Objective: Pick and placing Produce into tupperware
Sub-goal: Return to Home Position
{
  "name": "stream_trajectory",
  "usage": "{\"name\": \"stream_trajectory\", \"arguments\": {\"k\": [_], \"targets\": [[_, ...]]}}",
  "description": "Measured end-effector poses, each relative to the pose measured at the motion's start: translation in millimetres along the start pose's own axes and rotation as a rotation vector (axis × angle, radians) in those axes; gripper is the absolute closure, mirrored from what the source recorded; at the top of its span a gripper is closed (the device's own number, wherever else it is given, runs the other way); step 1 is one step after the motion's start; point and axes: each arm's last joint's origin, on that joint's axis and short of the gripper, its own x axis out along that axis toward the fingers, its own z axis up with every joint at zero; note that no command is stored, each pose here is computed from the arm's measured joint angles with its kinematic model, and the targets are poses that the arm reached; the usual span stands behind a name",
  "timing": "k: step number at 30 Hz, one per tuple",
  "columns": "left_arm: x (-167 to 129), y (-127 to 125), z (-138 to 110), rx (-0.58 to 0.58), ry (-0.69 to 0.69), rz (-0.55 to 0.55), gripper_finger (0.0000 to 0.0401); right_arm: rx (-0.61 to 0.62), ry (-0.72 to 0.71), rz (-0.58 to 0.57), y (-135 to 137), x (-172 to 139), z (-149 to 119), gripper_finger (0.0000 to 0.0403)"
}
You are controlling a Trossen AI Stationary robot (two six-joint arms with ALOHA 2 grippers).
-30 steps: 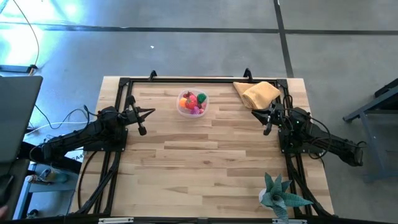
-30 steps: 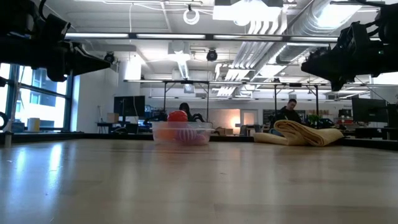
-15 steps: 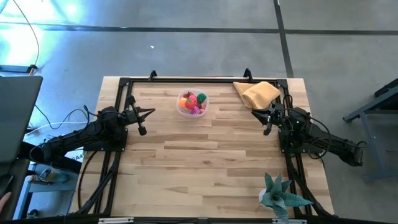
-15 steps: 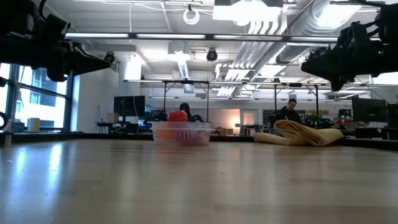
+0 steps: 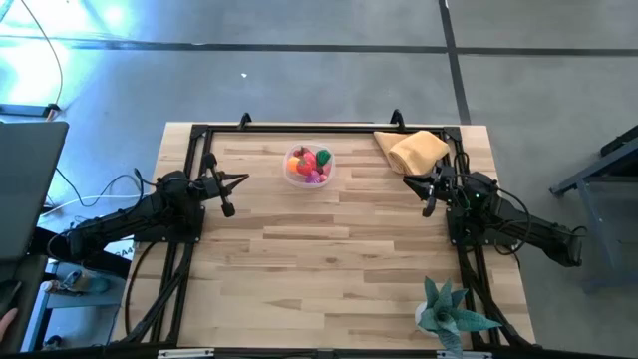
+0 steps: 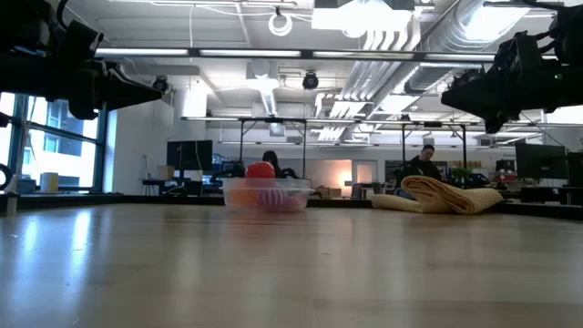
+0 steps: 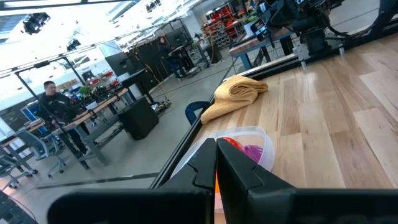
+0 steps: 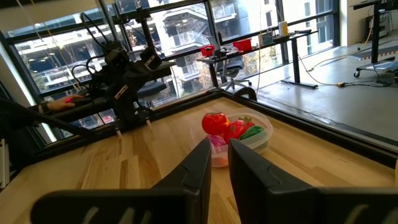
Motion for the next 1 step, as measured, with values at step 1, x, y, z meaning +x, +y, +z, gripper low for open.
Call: {"name": "stream_trajectory", "arguments": {"k": [1], "targets": [[0.0,0.0,0.0,0.000,0.000,0.000,0.0398,0.000,0.000,0.000,0.0,0.0,0.0,0.0359]]}}
